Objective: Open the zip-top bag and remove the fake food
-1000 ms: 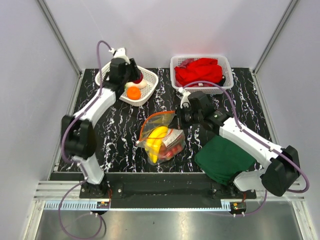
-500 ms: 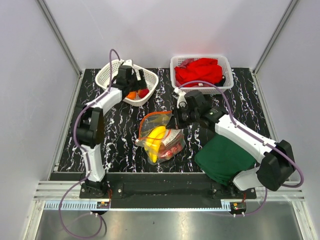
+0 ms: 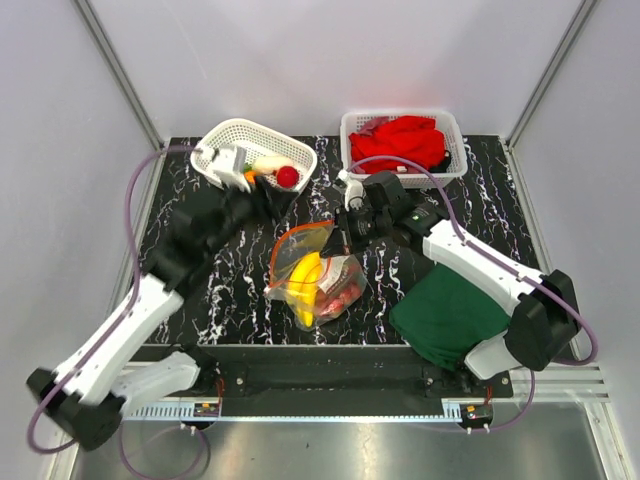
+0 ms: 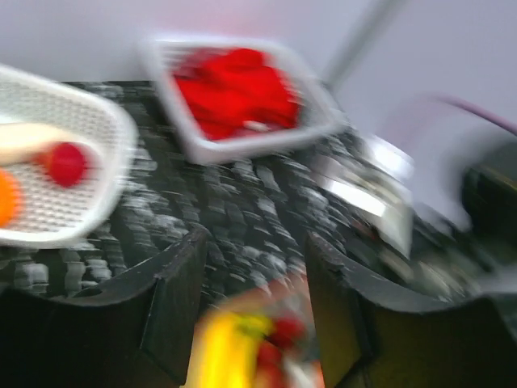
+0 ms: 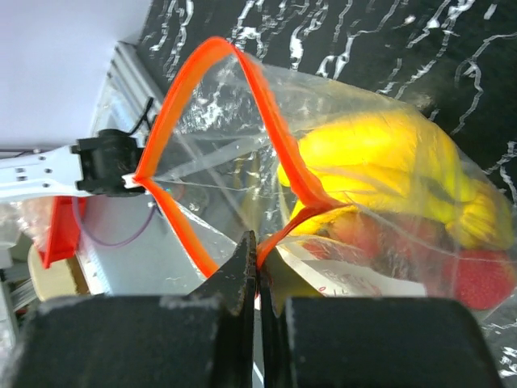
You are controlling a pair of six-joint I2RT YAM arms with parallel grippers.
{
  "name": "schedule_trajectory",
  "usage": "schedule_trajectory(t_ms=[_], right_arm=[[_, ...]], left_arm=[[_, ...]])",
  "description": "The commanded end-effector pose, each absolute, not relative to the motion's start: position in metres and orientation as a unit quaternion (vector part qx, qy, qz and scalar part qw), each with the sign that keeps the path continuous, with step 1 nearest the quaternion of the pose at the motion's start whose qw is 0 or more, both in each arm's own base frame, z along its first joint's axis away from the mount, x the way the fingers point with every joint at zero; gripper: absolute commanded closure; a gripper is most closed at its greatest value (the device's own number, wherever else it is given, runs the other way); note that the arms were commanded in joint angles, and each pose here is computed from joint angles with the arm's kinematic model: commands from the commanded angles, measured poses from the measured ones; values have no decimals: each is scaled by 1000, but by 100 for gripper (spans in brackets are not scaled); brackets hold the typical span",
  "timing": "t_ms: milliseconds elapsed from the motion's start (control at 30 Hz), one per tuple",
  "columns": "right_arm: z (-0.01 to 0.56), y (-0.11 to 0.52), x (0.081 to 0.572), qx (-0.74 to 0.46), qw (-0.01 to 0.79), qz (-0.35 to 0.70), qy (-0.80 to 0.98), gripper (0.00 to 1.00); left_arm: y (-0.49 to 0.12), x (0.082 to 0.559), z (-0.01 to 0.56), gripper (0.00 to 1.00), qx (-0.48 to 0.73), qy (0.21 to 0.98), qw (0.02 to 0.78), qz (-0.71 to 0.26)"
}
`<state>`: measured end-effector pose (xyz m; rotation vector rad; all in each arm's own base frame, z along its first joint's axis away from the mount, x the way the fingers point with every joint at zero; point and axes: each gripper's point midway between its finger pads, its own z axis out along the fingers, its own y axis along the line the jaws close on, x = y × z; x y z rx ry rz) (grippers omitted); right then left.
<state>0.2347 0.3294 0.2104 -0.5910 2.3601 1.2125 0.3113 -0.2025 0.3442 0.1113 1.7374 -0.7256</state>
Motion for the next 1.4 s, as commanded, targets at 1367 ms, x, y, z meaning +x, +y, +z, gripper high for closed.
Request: schedule_trajectory(t_ms=[1367], right_arm=[[220, 291, 216, -184, 254, 388, 867, 100]], left_arm=[[-294, 246, 137, 66, 153, 885, 414, -145]])
